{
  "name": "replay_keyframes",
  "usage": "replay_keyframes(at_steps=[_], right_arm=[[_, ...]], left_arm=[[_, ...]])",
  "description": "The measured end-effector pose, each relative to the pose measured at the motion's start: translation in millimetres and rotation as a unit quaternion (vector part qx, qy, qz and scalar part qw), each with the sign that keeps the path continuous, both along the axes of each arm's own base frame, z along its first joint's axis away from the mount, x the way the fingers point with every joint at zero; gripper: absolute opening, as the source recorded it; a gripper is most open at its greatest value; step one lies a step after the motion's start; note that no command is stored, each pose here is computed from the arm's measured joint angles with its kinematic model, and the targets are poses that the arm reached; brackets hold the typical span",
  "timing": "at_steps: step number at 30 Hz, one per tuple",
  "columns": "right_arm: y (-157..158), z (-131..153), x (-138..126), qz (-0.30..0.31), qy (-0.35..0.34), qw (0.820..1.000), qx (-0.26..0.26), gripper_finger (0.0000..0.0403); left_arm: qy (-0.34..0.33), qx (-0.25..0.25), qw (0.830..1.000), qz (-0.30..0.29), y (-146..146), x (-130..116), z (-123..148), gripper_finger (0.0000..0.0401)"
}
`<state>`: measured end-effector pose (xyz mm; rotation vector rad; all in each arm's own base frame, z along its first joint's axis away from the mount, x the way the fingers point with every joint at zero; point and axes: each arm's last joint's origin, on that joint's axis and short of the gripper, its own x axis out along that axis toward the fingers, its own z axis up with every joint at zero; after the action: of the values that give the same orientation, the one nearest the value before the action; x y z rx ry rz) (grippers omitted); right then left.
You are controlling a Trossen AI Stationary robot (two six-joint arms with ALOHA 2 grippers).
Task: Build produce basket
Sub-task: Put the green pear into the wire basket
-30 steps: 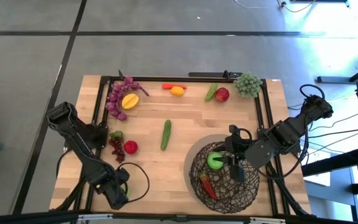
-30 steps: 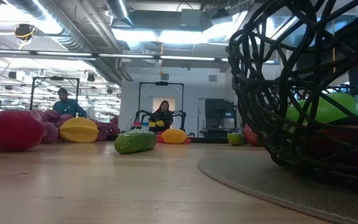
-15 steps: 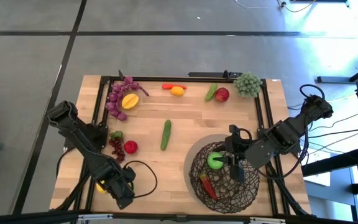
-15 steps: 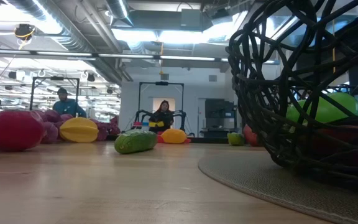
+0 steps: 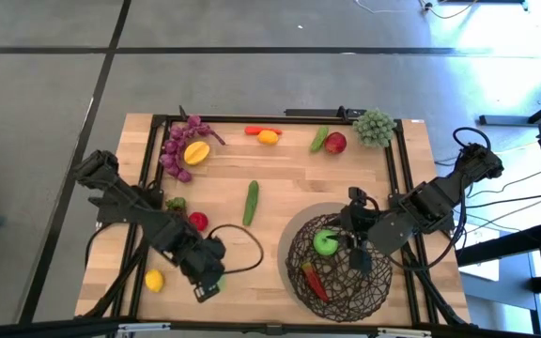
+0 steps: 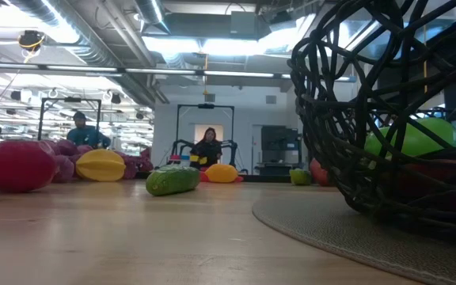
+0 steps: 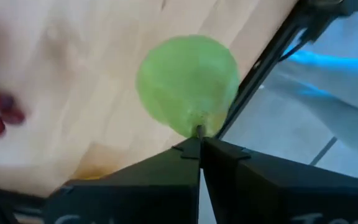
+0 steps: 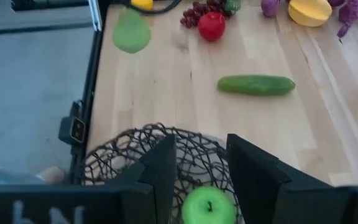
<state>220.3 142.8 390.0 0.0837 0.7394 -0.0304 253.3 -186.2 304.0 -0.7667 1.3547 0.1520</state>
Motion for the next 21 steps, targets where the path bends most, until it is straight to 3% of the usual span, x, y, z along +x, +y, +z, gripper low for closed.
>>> replay_keyframes(at_steps=[11,21], right_arm=[[-7.5,-3.7,-10.2,-0.006,0.040,0.999,-0.029,0.0136],[-31.1,13.8,-39.7,-0.067,0.016,0.998,-0.008,0.0136]], left_arm=[[-0.140,0.051,0.989,-0.014,50.4,37.4,50.8,0.0000],[-0.284,0.077,0.956,-0.008,87.5,68.3,79.3,0.0000]])
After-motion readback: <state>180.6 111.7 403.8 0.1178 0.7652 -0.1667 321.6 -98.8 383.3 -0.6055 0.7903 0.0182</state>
